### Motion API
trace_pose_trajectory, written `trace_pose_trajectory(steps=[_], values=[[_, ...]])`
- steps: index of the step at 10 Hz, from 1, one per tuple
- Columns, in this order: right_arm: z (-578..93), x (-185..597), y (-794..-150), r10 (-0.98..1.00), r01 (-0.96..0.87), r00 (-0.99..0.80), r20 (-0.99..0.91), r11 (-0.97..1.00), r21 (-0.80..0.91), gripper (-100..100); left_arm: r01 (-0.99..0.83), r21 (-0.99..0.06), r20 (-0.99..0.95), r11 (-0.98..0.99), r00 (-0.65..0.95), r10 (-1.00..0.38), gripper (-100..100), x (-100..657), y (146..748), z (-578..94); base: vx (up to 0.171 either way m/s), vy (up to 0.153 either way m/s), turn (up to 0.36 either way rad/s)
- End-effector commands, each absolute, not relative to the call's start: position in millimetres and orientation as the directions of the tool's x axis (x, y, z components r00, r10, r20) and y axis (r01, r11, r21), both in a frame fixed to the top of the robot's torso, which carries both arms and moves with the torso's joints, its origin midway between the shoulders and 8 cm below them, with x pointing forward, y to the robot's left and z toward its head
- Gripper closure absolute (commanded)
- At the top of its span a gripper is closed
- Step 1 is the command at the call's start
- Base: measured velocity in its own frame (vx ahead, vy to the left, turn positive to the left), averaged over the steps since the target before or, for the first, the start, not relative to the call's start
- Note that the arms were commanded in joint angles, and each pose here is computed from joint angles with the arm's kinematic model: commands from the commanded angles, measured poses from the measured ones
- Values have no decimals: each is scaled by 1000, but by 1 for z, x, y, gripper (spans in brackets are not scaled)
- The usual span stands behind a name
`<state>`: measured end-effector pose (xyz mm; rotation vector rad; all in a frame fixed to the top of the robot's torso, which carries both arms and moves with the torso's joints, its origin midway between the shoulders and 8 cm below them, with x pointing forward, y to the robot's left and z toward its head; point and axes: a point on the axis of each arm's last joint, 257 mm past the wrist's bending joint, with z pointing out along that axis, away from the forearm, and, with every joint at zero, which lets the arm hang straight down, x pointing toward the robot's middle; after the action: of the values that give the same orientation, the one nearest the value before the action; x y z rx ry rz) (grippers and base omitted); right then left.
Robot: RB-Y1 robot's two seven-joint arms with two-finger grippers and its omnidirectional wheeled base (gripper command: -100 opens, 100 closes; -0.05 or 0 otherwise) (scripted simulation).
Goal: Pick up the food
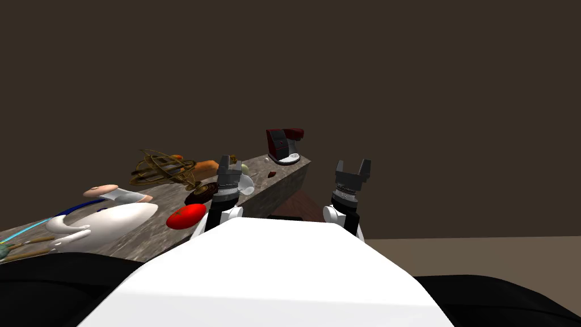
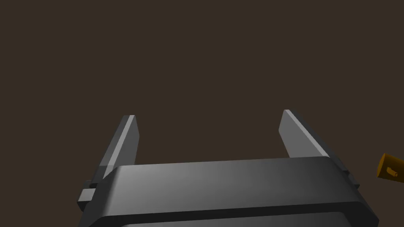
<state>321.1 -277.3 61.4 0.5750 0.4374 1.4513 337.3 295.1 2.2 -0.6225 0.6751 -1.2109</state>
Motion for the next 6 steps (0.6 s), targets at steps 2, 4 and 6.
trace_pose_trajectory(steps=[2,4,6], values=[[61,321,-277,995,-794,82,64,26,608,0,633,-732,-179,254,181,-967,-100,341,290,0,46,-41,-72],[61,321,-277,995,-794,82,64,26,608,0,644,-718,-223,266,149,-963,-100,345,285,-3,65,-64,-83],[61,321,-277,995,-794,82,64,26,608,0,657,-701,-278,278,107,-955,-100,351,278,-7,67,-76,-129]])
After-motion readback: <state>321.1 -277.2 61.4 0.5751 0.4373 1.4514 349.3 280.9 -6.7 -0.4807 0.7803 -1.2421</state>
